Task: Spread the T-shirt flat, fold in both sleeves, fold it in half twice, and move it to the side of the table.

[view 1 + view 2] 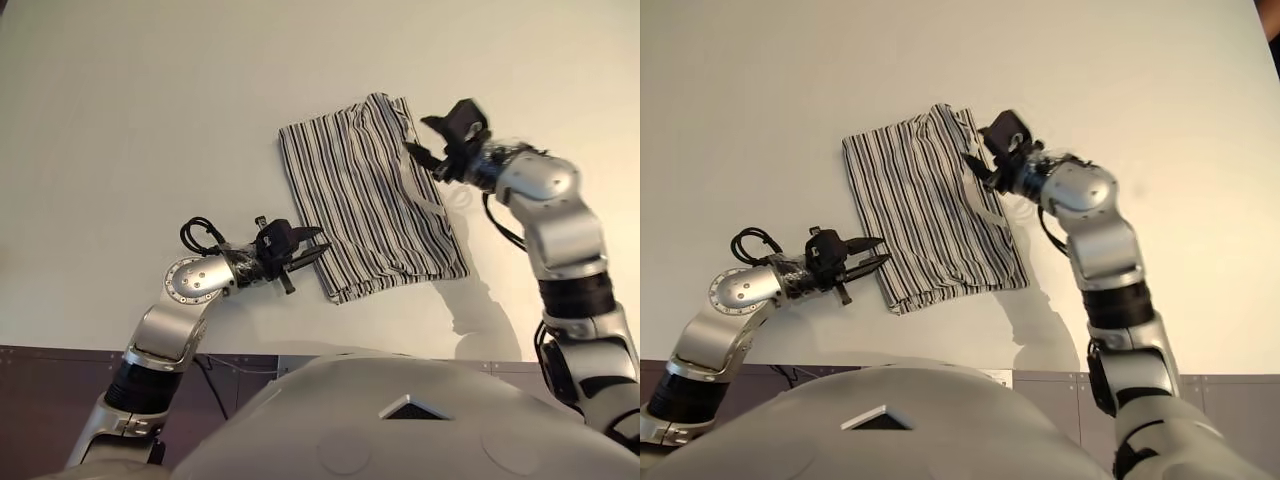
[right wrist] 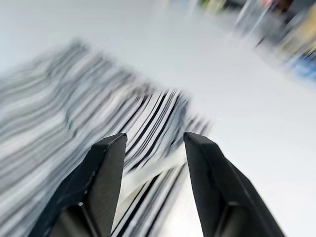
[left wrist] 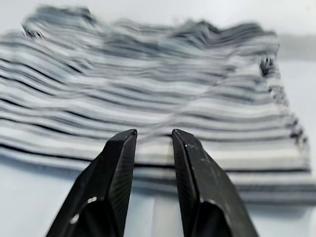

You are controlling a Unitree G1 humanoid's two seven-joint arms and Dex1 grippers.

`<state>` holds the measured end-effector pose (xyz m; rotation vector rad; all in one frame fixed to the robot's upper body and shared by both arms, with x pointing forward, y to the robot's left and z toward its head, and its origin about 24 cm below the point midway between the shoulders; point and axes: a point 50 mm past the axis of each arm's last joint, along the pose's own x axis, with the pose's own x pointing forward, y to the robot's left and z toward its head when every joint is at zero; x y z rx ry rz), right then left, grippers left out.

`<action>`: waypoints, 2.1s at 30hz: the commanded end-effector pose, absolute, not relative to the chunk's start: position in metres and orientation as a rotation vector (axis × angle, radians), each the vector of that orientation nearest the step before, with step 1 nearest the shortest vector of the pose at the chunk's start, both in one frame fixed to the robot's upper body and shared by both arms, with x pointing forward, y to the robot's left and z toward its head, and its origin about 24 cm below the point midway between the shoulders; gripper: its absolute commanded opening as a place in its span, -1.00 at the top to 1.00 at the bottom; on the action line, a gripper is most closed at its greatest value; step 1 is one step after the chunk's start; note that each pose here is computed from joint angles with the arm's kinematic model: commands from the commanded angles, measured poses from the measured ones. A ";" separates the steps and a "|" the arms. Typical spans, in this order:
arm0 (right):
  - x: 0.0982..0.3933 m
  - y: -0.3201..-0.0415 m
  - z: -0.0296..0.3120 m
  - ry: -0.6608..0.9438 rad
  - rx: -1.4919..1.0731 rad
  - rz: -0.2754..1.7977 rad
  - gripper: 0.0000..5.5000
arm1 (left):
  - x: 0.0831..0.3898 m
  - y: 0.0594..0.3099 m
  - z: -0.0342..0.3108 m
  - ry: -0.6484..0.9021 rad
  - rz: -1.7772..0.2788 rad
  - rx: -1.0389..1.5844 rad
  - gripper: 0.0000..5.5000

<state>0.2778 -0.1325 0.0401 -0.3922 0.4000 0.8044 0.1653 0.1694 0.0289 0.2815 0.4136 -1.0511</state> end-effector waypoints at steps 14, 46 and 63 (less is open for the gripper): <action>0.319 -0.128 0.066 0.154 -0.233 0.576 0.24 | 0.199 0.208 0.039 0.353 -1.019 0.463 0.52; 0.215 -0.162 0.101 0.129 -0.568 1.008 0.24 | 0.199 0.175 0.053 0.301 -0.977 0.684 0.52; 0.186 -0.197 0.040 0.008 -1.247 1.385 0.21 | 0.157 0.225 0.025 0.252 -1.419 1.240 -0.05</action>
